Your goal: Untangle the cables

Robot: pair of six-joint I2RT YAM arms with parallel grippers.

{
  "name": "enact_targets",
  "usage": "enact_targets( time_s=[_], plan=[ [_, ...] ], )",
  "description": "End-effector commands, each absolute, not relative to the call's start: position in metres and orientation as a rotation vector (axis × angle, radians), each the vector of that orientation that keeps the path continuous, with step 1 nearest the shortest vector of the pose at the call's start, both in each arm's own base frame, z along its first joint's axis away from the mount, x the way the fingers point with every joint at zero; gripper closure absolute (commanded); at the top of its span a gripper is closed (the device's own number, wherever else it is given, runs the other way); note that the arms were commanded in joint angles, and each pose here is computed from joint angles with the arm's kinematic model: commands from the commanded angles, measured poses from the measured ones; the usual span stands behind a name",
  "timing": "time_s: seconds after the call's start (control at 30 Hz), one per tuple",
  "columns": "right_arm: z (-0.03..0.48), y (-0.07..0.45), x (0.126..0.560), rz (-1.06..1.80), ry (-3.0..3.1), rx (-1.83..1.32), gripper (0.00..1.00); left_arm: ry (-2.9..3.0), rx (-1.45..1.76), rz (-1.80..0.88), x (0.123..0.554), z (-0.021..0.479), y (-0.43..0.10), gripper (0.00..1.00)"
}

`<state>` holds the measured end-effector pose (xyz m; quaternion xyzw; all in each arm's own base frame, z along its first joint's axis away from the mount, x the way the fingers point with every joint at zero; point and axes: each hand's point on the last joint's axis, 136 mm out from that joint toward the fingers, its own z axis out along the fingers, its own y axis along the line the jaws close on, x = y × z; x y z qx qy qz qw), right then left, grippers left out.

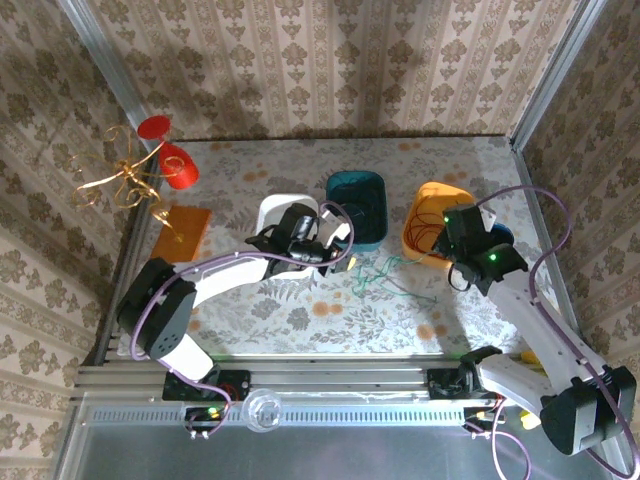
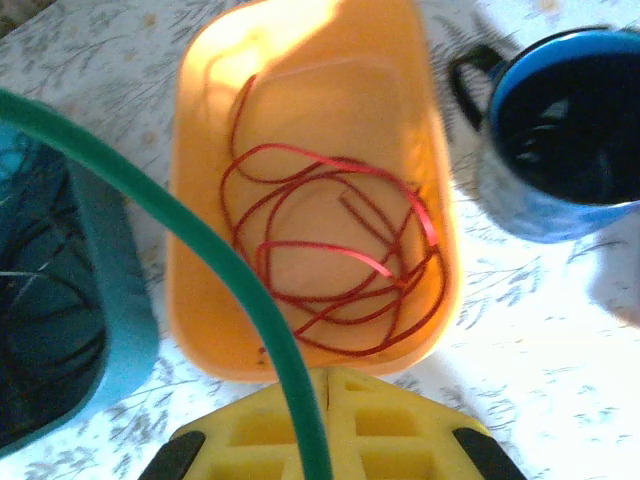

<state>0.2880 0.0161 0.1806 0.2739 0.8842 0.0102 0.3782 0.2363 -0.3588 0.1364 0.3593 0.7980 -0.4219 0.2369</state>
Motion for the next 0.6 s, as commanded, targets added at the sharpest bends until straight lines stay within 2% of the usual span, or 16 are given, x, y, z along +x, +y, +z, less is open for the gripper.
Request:
enact_targets(
  time_s=[0.0, 0.17, 0.37, 0.57],
  plan=[
    [0.169, -0.006, 0.276, -0.151, 2.276, 0.714, 1.0, 2.217, 0.964, -1.252, 0.225, 0.145, -0.352, 1.0],
    [0.169, -0.018, 0.273, -0.238, 2.267, 0.718, 1.0, 2.206, 0.943, -1.229, 0.229, 0.154, -0.346, 1.0],
    [0.161, -0.041, 0.263, -0.332, 2.289, 0.756, 1.0, 2.19, 0.746, -1.242, 0.251, 0.17, -0.305, 1.0],
    [0.145, -0.056, 0.254, -0.357, 2.306, 0.819, 1.0, 2.183, 0.723, -1.18, 0.255, 0.182, -0.279, 1.0]
  ],
)
